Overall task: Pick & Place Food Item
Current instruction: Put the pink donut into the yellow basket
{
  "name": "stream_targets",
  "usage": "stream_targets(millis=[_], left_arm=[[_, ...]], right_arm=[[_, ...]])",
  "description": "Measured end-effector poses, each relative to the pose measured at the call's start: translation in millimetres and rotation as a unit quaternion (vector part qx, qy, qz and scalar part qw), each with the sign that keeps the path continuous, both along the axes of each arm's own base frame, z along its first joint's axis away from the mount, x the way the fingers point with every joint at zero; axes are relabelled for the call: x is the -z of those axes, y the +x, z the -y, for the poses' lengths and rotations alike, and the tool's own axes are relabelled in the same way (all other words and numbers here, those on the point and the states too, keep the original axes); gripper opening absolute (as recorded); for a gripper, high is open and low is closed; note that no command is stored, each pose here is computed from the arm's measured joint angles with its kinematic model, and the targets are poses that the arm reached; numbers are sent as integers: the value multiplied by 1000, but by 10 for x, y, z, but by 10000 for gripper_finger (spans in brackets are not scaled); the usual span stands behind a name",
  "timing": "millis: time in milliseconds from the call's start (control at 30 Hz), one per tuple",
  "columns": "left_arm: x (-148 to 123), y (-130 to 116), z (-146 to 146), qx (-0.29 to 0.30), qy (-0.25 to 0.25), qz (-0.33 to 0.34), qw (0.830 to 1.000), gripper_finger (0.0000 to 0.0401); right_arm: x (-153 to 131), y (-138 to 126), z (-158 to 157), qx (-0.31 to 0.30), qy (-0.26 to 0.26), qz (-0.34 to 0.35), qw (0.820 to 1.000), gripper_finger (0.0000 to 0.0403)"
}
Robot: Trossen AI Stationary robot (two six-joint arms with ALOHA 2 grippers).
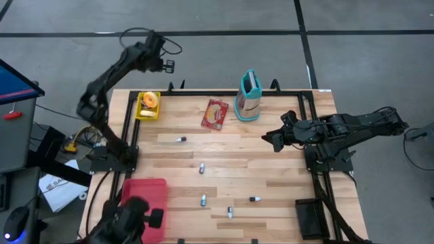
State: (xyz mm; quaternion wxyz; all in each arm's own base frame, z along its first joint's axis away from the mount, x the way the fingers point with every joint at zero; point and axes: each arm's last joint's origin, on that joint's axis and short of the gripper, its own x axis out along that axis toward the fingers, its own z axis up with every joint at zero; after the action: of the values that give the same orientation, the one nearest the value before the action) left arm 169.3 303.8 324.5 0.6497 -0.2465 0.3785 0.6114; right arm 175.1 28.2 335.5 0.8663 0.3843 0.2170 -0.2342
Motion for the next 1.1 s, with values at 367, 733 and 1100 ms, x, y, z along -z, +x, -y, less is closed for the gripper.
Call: stream_targets(millis=[367, 733, 1100], left_arm=[[396, -154, -420, -10, -196, -63, 979, 0], [729, -118, -506, -3, -258, -73, 963, 0], [1064, -227, -354, -15, -332, -105, 937, 0]], right_arm=[[27, -46, -70, 27, 5, -4, 1000, 179], [39, -59, -67, 36, 0, -10, 999, 179], [39, -59, -67, 34, -3, -11, 999, 179]])
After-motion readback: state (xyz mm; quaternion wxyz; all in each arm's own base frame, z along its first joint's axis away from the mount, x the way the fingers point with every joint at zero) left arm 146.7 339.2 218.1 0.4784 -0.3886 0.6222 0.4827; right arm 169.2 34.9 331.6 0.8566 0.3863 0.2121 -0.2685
